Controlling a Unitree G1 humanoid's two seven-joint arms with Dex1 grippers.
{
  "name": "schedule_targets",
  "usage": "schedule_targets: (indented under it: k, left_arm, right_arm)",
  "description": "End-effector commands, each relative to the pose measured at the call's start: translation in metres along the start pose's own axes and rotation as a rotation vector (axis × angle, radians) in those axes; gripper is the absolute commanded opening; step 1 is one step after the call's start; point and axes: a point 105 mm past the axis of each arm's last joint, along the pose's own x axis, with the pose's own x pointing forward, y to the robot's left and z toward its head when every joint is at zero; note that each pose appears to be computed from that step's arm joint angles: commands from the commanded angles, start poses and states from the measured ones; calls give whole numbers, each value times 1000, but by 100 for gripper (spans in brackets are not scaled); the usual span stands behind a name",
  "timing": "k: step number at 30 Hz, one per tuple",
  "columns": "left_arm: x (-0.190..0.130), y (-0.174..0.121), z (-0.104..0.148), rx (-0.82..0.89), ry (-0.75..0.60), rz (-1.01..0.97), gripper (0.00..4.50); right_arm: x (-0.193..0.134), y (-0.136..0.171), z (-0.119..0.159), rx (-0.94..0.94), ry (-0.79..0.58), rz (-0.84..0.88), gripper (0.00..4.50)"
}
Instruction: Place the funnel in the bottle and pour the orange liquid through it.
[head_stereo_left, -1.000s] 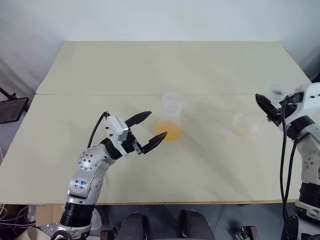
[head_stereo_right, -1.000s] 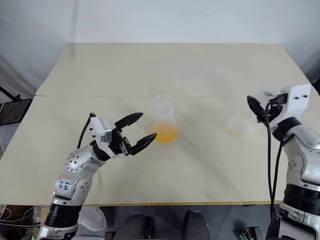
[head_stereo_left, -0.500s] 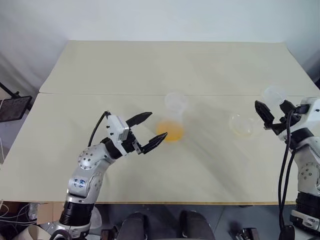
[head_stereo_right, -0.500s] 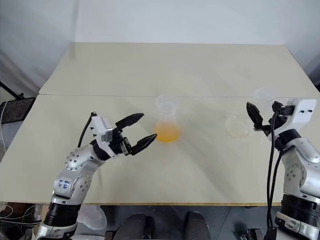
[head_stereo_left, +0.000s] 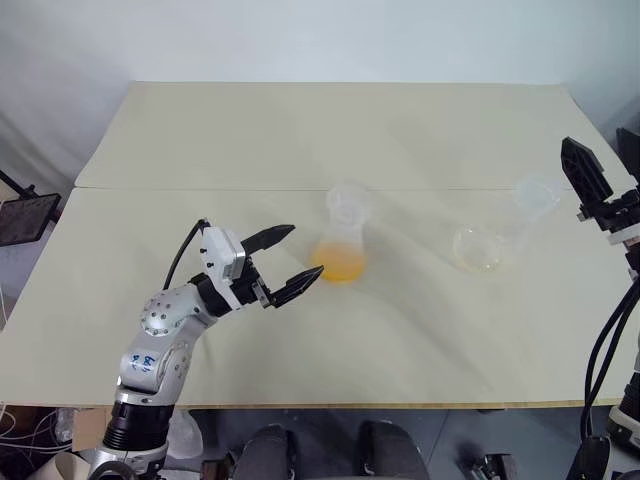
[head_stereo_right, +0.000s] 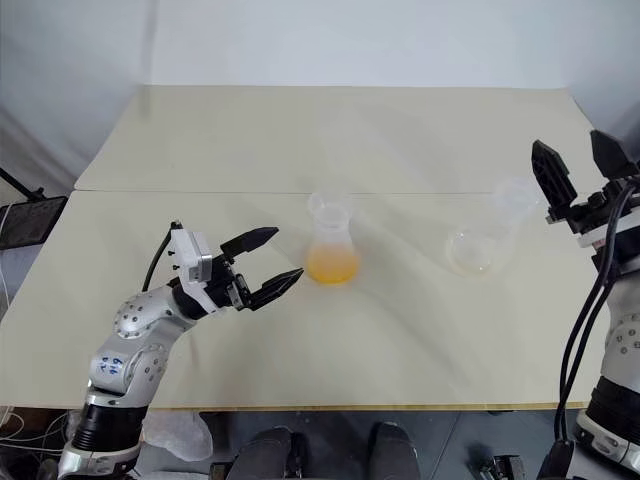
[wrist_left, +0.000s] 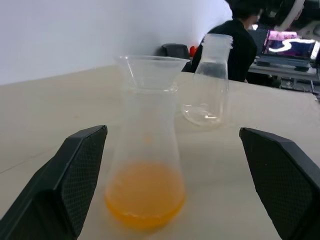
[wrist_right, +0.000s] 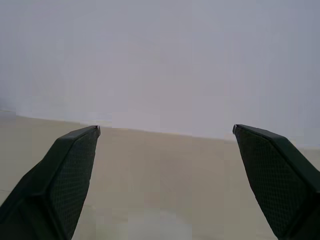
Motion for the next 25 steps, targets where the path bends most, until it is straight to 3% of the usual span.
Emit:
schedule_targets:
  k: [1, 4, 8, 10, 17, 25]
  left_arm:
    - [-11, 2, 14, 55, 0, -24, 450]
    - [-25, 7, 12, 80, 50, -34, 450]
    - [-41, 15, 12, 78, 92, -19, 450]
    - [-51, 14, 8, 42, 135, -7, 450]
    - [-74, 7, -6, 25, 240, 90, 450]
    - [-83, 10, -4, 125, 262, 180, 450]
  right_arm:
    - [3, 35, 17, -95, -7, 262, 447]
    - [-11, 65, -3, -160, 93, 495, 447]
    - [-37, 90, -25, -117, 185, 671, 447]
    - [-68, 99, -44, -71, 284, 765, 447]
    - [-123, 75, -84, -58, 433, 694, 447]
    - [-125, 76, -98, -45, 428, 722, 447]
